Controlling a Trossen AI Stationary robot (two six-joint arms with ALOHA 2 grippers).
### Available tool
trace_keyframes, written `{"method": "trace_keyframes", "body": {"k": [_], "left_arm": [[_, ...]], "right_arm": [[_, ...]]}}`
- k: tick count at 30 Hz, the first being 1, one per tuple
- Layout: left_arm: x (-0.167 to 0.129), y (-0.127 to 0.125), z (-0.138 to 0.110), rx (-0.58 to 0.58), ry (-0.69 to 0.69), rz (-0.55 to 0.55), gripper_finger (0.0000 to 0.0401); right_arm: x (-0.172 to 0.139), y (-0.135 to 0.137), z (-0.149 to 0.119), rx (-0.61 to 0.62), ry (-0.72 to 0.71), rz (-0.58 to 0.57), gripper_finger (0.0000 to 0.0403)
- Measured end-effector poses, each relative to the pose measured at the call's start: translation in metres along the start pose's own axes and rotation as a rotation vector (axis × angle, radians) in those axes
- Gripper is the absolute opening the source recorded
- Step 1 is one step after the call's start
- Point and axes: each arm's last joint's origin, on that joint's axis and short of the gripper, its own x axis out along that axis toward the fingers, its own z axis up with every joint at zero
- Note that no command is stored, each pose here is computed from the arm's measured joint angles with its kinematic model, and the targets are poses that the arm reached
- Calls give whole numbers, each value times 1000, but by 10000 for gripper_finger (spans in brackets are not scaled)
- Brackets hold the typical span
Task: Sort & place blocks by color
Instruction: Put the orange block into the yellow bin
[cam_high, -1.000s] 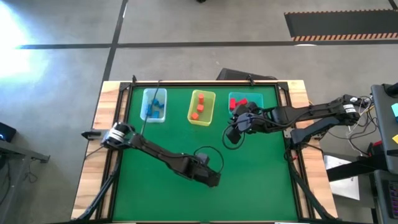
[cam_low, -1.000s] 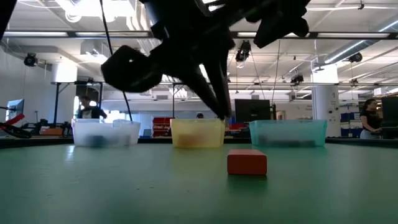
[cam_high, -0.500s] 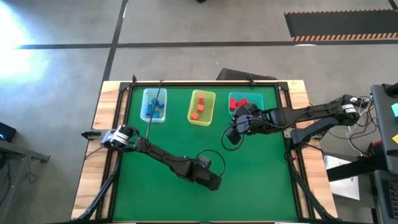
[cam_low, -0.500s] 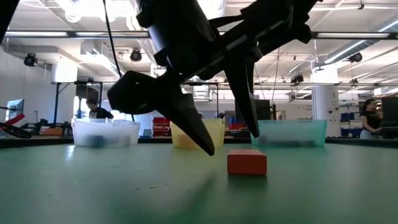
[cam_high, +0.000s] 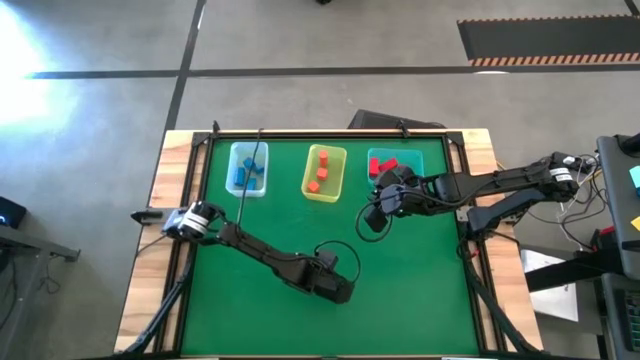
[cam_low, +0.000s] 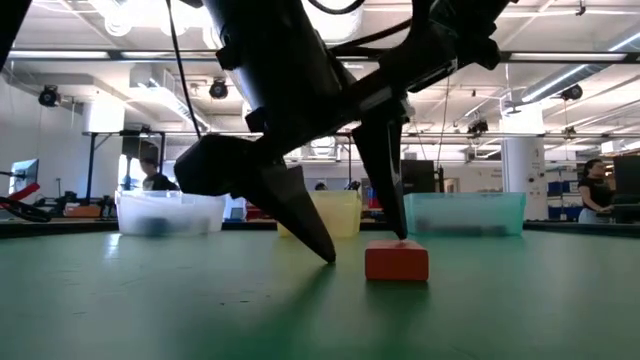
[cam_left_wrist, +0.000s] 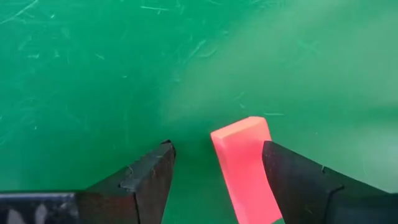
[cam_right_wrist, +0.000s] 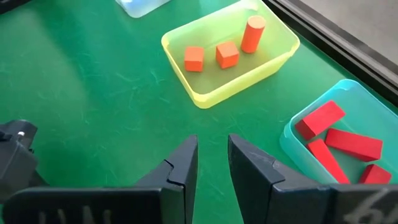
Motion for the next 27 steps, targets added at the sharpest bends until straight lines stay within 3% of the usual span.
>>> {"method": "trace_keyframes", "body": {"k": [7,15,21,27], "left_arm": [[6,6,-2,13,19,57,228],[-30,27,11,82,55,262,228],[-52,18,15,-29,34,173,228],[-41,26,11,-124,25,221,228]], "right_arm": [[0,0,0,-3,-1,1,77],[0,0,0,-14,-1,1,77],[0,0,0,-36,-4,4,77],[0,0,0,-43,-4,4,77]]}}
